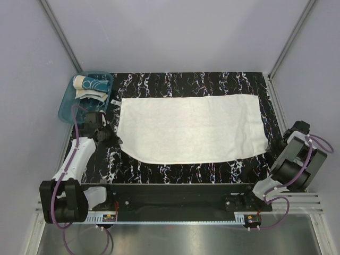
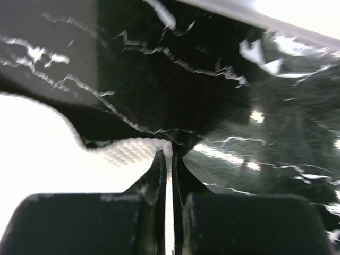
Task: Roll the towels
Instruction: Fold the towel
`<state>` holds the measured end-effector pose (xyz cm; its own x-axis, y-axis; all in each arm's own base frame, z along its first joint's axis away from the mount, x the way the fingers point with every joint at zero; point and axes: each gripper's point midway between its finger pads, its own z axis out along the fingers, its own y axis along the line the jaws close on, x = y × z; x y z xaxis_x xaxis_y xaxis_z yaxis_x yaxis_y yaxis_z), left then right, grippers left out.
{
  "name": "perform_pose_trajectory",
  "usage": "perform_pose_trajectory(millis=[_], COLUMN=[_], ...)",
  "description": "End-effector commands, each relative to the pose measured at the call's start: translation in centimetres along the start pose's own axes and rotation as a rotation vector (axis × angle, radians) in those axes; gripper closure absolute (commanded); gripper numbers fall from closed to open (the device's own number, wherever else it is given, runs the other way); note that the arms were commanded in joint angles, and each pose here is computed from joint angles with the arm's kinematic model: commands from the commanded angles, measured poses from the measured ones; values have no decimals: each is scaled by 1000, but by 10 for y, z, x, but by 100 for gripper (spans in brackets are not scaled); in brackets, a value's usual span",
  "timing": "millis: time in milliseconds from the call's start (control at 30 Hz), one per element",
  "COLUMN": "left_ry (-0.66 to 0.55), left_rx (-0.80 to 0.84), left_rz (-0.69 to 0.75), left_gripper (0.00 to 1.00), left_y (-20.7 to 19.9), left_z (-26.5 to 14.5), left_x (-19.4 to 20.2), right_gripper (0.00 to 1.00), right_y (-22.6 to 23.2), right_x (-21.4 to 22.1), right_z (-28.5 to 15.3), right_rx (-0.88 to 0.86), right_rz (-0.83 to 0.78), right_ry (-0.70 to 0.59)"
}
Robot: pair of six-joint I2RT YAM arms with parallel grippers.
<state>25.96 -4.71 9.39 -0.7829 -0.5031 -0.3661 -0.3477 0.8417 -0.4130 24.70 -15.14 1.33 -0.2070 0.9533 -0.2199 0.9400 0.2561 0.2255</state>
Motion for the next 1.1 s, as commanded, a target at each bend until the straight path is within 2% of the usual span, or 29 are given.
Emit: perform_pose_trajectory(millis=[0, 67, 133, 167, 300, 367, 567, 833, 1067], left_ry=[-26, -27, -45, -65, -131, -125, -124, -159, -198], left_rx=[15, 20, 13, -5, 0, -3, -24, -22, -24], left_rz=[-11, -36, -49, -61, -67, -83, -92, -67, -76], left_gripper=[100, 100, 100, 100, 100, 100, 100, 100, 100], left_y=[-3, -4, -4, -1, 0, -1, 5, 2, -14], left_z=[-8, -16, -28, -32, -55, -63, -76, -83, -79], left_x=[1, 5, 7, 6, 8, 11, 22, 11, -36], right_gripper=[100, 100, 100, 100, 100, 100, 100, 100, 100], right_y=[18, 30, 29, 36, 38, 39, 26, 28, 70], right_x=[22, 24, 22, 11, 8, 14, 1, -7, -30], right_z=[-11, -28, -43, -60, -100, -110, -152, -174, -158], right_rx=[-143, -212, -205, -227, -258, -290, -271, -321, -403], right_rz=[23, 18, 10, -7, -5, 11, 30, 49, 36], right_ry=[70, 77, 65, 12, -36, -39, -179, -241, -157])
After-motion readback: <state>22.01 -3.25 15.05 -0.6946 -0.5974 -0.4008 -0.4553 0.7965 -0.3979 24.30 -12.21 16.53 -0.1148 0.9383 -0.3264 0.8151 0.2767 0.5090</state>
